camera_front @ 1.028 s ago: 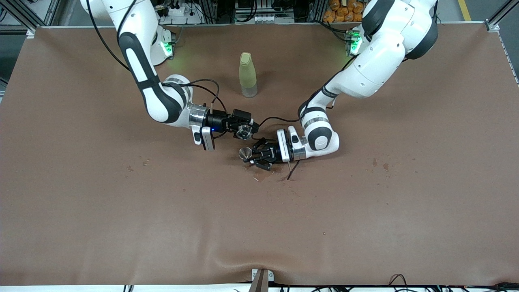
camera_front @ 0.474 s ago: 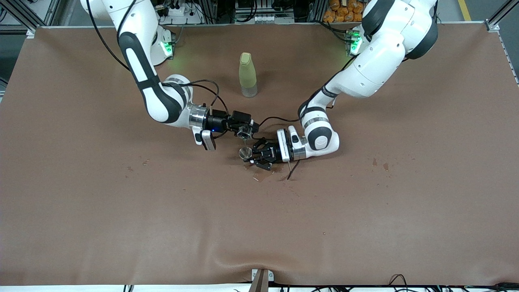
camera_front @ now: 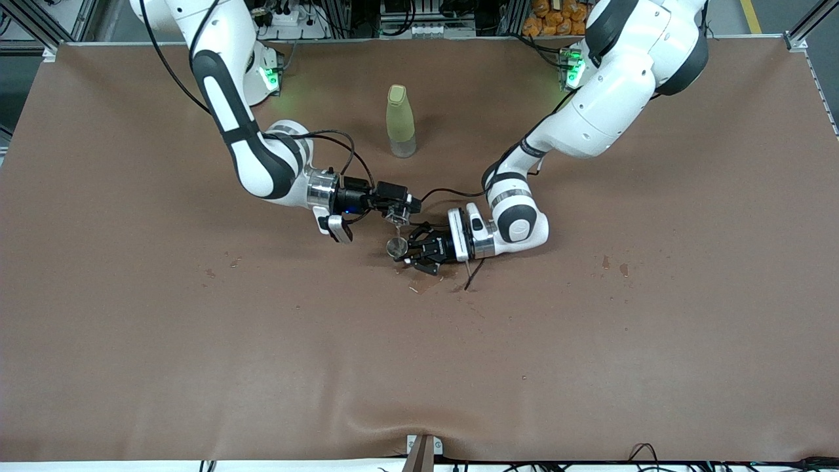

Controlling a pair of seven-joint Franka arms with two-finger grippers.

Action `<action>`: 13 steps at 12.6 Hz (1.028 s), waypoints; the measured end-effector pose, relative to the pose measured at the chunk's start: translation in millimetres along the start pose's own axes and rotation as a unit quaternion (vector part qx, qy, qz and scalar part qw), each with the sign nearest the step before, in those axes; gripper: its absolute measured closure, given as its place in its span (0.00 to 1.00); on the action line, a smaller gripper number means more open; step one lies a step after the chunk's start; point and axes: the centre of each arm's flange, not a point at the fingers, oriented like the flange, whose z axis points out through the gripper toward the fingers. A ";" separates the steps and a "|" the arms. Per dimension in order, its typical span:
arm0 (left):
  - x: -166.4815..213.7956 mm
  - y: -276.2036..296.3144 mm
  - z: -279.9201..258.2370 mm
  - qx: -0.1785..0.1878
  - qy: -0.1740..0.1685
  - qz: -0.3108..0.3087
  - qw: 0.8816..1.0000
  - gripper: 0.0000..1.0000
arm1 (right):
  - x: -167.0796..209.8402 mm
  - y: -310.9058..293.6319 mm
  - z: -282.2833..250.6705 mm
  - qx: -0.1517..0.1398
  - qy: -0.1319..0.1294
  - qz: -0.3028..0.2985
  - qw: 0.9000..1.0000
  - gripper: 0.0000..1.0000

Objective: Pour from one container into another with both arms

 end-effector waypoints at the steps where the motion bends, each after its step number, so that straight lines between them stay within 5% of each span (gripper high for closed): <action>1: -0.3 0.8 -0.3 0.000 -0.001 -0.001 1.000 0.79 | -0.5 0.3 0.4 0.000 0.000 0.008 1.000 0.83; 13: 3.6 5.8 -10.9 -0.001 -0.005 -0.005 1.000 0.79 | 3.5 0.6 3.5 0.001 0.001 0.124 0.992 0.83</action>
